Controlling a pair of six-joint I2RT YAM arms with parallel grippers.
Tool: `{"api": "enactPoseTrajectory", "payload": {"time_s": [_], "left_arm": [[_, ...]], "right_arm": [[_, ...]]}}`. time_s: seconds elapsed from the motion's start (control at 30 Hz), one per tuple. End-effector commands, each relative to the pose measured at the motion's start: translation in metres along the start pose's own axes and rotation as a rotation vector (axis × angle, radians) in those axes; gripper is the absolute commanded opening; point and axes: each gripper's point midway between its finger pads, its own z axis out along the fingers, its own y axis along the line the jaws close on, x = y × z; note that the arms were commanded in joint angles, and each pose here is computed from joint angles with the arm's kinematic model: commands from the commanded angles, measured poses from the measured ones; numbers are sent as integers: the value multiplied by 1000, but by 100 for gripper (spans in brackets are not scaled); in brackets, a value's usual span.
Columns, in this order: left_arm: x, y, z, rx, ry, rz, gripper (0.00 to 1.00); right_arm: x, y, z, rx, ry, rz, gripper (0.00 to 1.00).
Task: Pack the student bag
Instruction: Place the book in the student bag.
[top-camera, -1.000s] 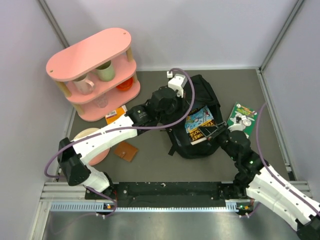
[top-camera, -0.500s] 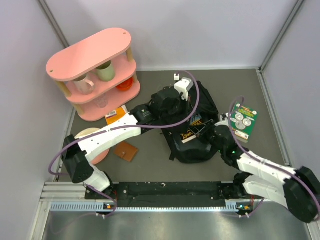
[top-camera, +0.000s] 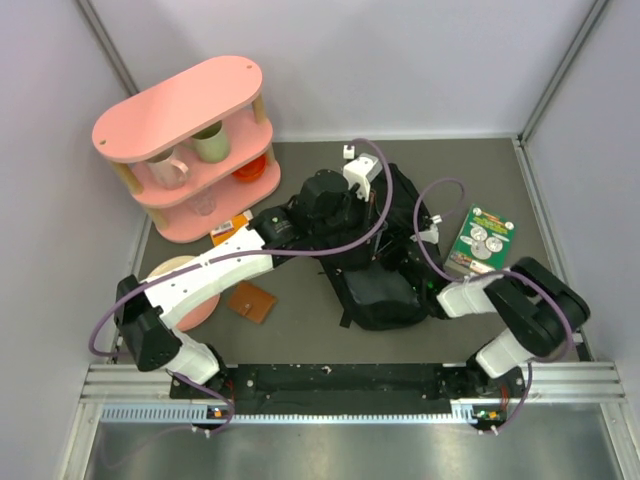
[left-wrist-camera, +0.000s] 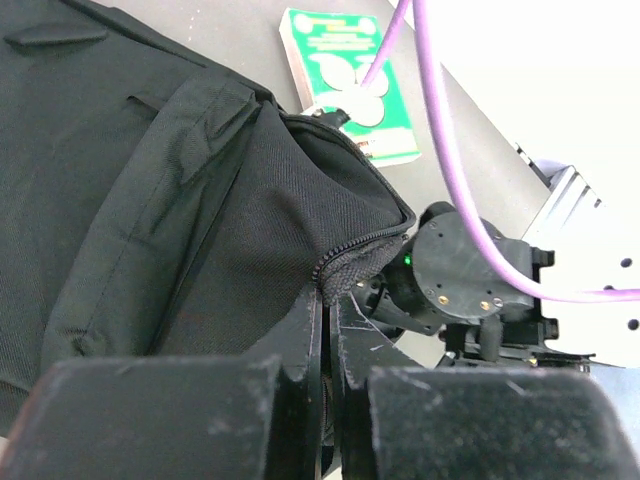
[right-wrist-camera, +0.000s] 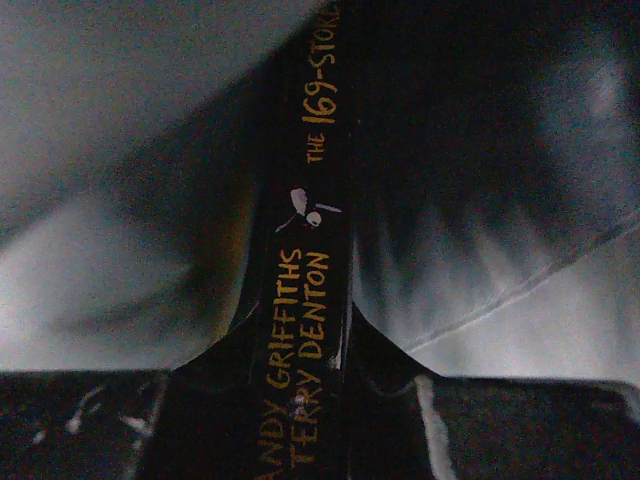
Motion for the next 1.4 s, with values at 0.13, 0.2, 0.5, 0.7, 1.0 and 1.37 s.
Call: {"api": "enactPoseTrajectory", "payload": {"time_s": [0.13, 0.2, 0.5, 0.7, 1.0, 1.37], "left_arm": [[-61, -17, -40, 118, -177, 45, 0], [-60, -13, -41, 113, -177, 41, 0], [-52, 2, -39, 120, -164, -5, 0], [-45, 14, -37, 75, -159, -22, 0], [-37, 26, -33, 39, -148, -42, 0], [-33, 27, -33, 40, -135, -43, 0]], "right_arm": [[-26, 37, 40, -213, -104, 95, 9], [-21, 30, 46, -184, -82, 100, 11], [10, 1, 54, -74, 119, 109, 51], [17, -15, 30, -9, 169, 99, 55], [19, -16, 1, 9, 174, 136, 38], [11, -7, -20, 23, 160, 129, 47]]}}
